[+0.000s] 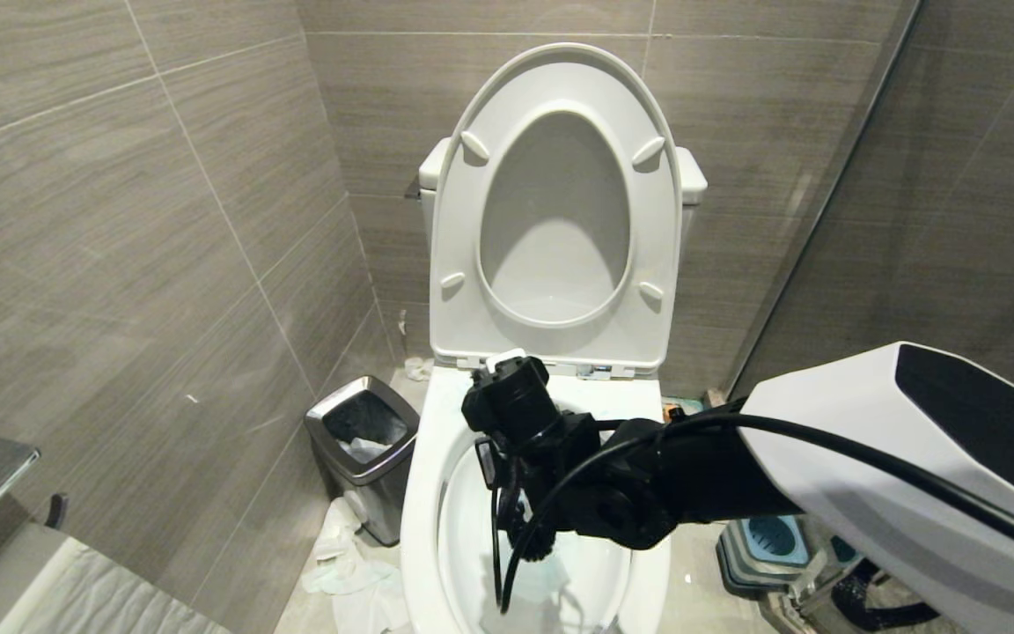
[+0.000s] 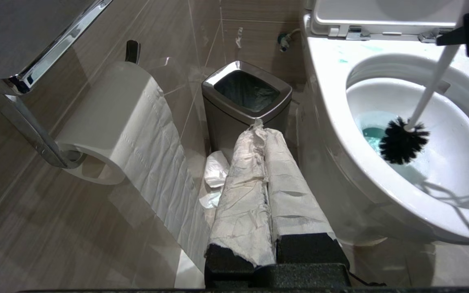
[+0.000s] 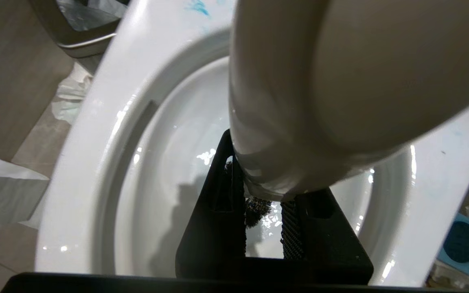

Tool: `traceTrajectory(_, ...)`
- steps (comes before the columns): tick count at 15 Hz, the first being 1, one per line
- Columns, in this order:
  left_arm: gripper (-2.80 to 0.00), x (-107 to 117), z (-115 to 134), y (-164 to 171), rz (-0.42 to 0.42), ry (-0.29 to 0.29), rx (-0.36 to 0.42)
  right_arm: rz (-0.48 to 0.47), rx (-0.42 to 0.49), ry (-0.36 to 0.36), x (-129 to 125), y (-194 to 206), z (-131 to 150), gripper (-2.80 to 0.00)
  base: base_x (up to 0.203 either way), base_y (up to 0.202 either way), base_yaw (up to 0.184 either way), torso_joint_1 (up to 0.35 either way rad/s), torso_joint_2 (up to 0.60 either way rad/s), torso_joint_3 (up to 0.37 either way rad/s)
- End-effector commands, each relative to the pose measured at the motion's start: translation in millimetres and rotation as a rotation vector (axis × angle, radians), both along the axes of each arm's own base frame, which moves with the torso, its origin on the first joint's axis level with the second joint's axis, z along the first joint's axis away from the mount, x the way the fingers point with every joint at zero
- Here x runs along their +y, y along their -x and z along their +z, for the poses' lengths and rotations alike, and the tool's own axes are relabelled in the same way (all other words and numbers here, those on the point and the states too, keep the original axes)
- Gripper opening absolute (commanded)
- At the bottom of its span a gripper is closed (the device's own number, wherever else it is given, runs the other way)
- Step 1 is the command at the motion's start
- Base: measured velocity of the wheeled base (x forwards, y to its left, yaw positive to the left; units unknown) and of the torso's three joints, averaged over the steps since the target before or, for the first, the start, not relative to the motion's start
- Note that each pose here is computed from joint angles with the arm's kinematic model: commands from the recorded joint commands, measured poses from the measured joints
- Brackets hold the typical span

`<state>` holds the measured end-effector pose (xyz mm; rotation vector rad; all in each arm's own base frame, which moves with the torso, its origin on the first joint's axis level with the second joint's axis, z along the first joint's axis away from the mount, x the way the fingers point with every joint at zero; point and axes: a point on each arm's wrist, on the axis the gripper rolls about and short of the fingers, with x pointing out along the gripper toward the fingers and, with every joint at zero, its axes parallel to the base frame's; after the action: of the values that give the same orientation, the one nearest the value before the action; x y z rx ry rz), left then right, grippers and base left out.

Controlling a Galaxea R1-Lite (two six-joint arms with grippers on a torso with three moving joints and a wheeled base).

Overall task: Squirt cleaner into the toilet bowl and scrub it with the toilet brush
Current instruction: Scrub the toilet bowl

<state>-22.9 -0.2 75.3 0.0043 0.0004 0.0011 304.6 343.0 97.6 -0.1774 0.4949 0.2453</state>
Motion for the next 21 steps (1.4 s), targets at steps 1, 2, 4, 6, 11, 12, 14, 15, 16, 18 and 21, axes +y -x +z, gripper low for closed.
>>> traceTrajectory(1,-2.8,0,0,0,0.0,0.0,0.003,0.015,-0.002,0.001,14,-1,-11,-2.8,0.0,0.0,0.0,0.0,0.0,0.0)
traceTrajectory(2,-2.8,0,0,0,0.0,0.0,0.003,0.018,-0.019,-0.016,22,-6,-10,-2.8,0.0,0.0,0.0,0.0,0.0,0.0)
traceTrajectory(4,-2.8,0,0,0,0.0,0.0,0.003,0.018,-0.055,-0.037,36,-17,-5,-2.8,0.0,0.0,0.0,0.0,0.0,0.0)
traceTrajectory(6,-2.8,0,0,0,0.0,0.0,0.003,0.014,-0.077,-0.044,44,-26,4,-2.8,0.0,0.0,0.0,0.0,0.0,0.0)
traceTrajectory(11,-2.8,0,0,0,0.0,0.0,0.003,-0.039,-0.085,-0.008,28,-49,13,-2.8,0.0,0.0,0.0,0.0,0.0,0.0)
traceTrajectory(12,-2.8,0,0,0,0.0,0.0,0.003,-0.054,-0.094,-0.011,20,-54,20,-2.8,0.0,0.0,0.0,0.0,0.0,0.0)
traceTrajectory(14,-2.8,0,0,0,0.0,0.0,0.003,-0.083,-0.108,-0.011,5,-64,31,-2.8,0.0,0.0,0.0,0.0,0.0,0.0)
traceTrajectory(15,-2.8,0,0,0,0.0,0.0,0.003,-0.094,-0.107,-0.008,-2,-65,35,-2.8,0.0,0.0,0.0,0.0,0.0,0.0)
traceTrajectory(16,-2.8,0,0,0,0.0,0.0,0.003,-0.104,-0.099,0.003,-10,-65,37,-2.8,0.0,0.0,0.0,0.0,0.0,0.0)
traceTrajectory(18,-2.8,0,0,0,0.0,0.0,0.003,-0.115,-0.069,0.033,-24,-60,36,-2.8,0.0,0.0,0.0,0.0,0.0,0.0)
traceTrajectory(21,-2.8,0,0,0,0.0,0.0,0.003,-0.11,-0.012,0.08,-42,-41,30,-2.8,0.0,0.0,0.0,0.0,0.0,0.0)
